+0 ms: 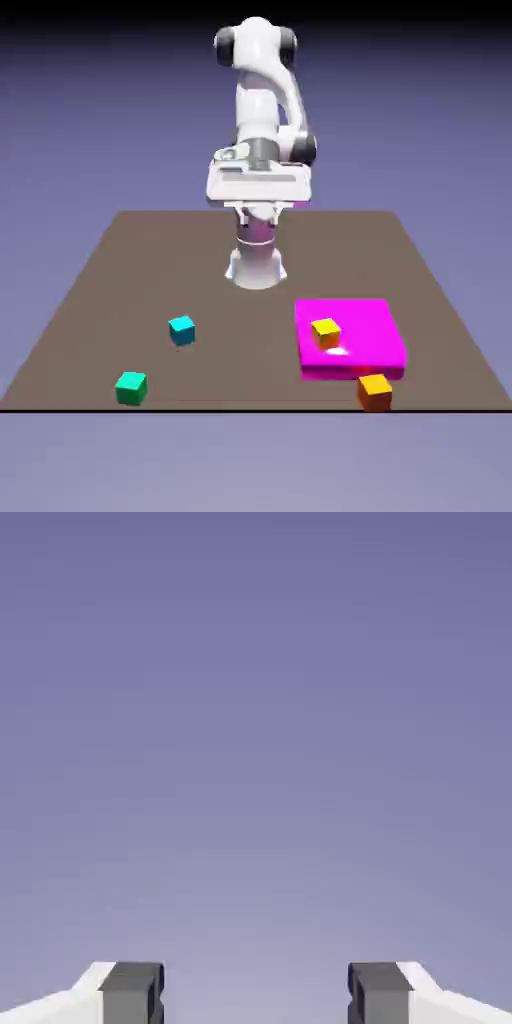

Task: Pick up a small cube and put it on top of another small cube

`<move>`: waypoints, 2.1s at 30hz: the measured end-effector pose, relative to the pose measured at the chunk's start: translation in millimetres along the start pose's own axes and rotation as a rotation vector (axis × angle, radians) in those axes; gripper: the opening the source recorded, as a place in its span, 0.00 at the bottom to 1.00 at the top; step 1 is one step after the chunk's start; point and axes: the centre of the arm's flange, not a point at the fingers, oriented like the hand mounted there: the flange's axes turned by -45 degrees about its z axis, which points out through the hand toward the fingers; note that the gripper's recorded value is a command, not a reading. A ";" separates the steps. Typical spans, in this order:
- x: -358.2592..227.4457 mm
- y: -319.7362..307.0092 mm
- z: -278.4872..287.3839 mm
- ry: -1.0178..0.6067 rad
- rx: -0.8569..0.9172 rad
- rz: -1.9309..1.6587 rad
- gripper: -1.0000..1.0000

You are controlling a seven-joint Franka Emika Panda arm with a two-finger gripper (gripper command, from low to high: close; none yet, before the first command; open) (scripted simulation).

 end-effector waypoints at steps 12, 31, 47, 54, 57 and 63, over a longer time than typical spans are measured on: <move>-51.7 102.2 129.9 -0.639 0.040 0.337 0.50; -193.5 231.8 227.6 -1.394 0.183 0.861 0.50; -260.1 299.0 245.4 -1.750 0.318 1.204 0.50; -301.1 257.3 257.3 -1.750 0.318 1.205 0.00; -269.3 289.3 249.2 -1.749 0.321 1.205 0.00; -199.4 251.9 292.4 -1.701 0.267 1.240 0.00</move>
